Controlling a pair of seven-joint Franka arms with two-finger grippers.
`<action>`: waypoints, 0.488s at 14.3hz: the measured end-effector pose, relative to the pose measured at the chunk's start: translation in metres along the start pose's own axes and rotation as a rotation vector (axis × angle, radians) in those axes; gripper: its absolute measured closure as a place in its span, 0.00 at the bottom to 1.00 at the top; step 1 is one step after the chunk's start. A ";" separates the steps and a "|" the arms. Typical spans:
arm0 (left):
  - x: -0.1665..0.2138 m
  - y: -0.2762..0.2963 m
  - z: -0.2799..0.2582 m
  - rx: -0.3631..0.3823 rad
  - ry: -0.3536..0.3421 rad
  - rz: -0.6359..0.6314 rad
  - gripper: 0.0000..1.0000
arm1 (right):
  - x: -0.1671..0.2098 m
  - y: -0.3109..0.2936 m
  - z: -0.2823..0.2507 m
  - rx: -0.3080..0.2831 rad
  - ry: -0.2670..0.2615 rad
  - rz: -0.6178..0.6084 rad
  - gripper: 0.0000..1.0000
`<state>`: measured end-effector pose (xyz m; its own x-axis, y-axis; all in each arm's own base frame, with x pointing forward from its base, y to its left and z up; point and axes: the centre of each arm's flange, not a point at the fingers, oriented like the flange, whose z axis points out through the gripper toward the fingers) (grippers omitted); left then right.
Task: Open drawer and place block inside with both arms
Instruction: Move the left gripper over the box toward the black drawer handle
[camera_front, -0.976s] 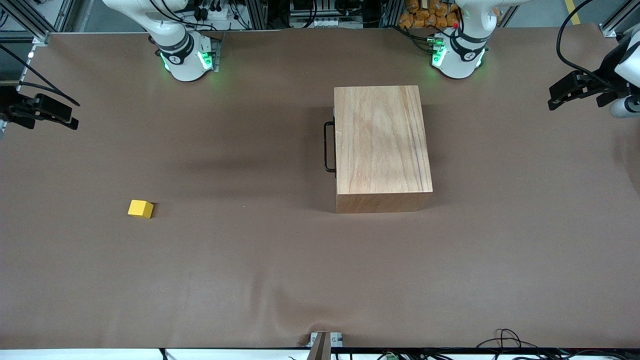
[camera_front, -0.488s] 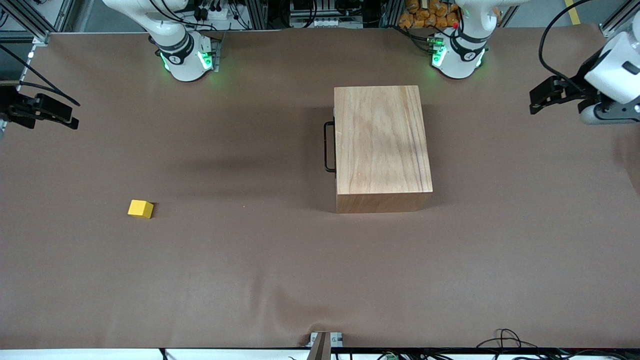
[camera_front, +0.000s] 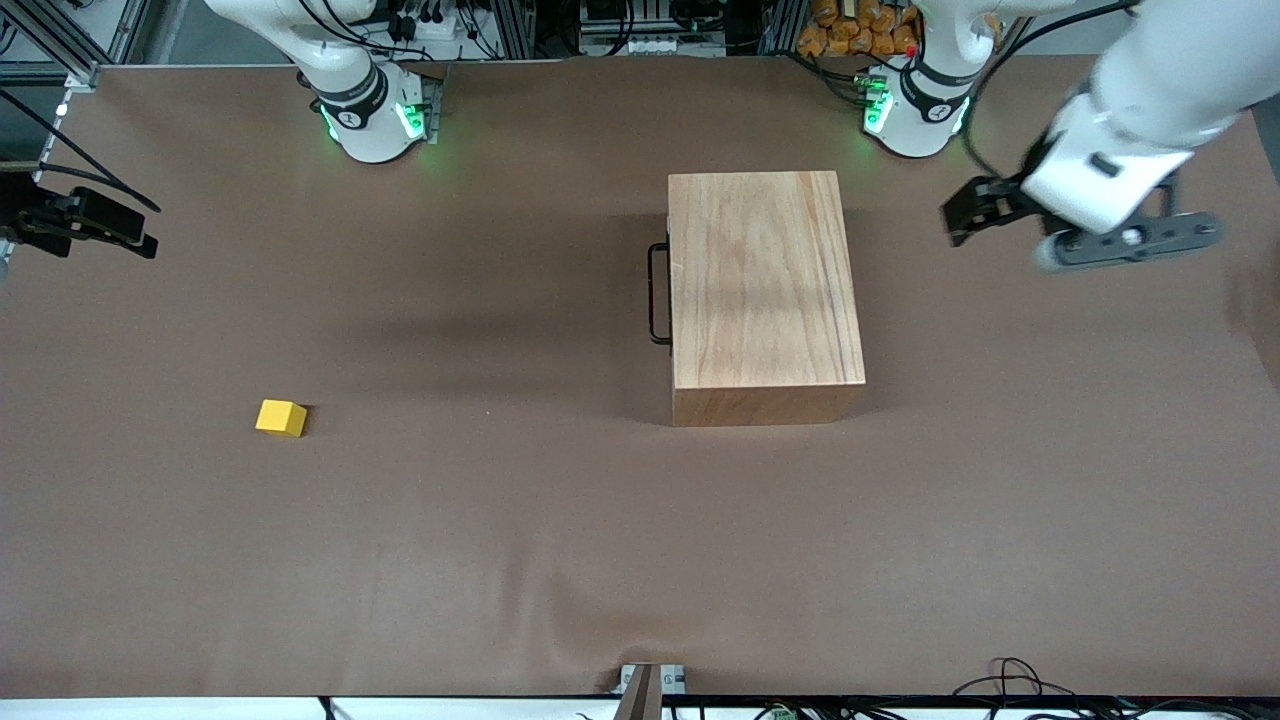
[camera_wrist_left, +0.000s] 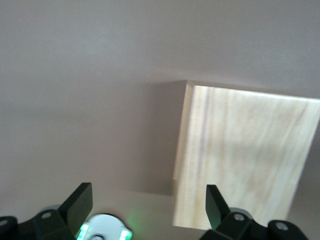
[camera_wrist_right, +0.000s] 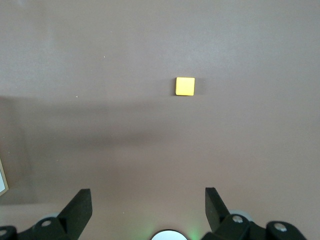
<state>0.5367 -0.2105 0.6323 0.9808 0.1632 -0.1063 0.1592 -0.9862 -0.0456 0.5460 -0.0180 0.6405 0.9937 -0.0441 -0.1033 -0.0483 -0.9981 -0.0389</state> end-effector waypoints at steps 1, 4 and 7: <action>-0.001 0.027 0.012 0.006 -0.017 -0.038 0.00 | 0.000 0.000 0.000 0.000 0.000 0.000 0.00; -0.003 0.099 0.047 0.023 -0.056 -0.116 0.00 | 0.000 0.000 0.000 0.000 -0.001 0.001 0.00; -0.026 0.168 0.069 0.027 -0.053 -0.207 0.00 | 0.000 0.001 0.001 0.000 -0.001 0.001 0.00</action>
<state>0.5307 -0.3786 0.5590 0.9201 0.3645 -0.1436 0.3533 -0.9304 -0.0981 0.5460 -0.0184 0.6399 0.9935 -0.0450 -0.1048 -0.0493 -0.9980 -0.0388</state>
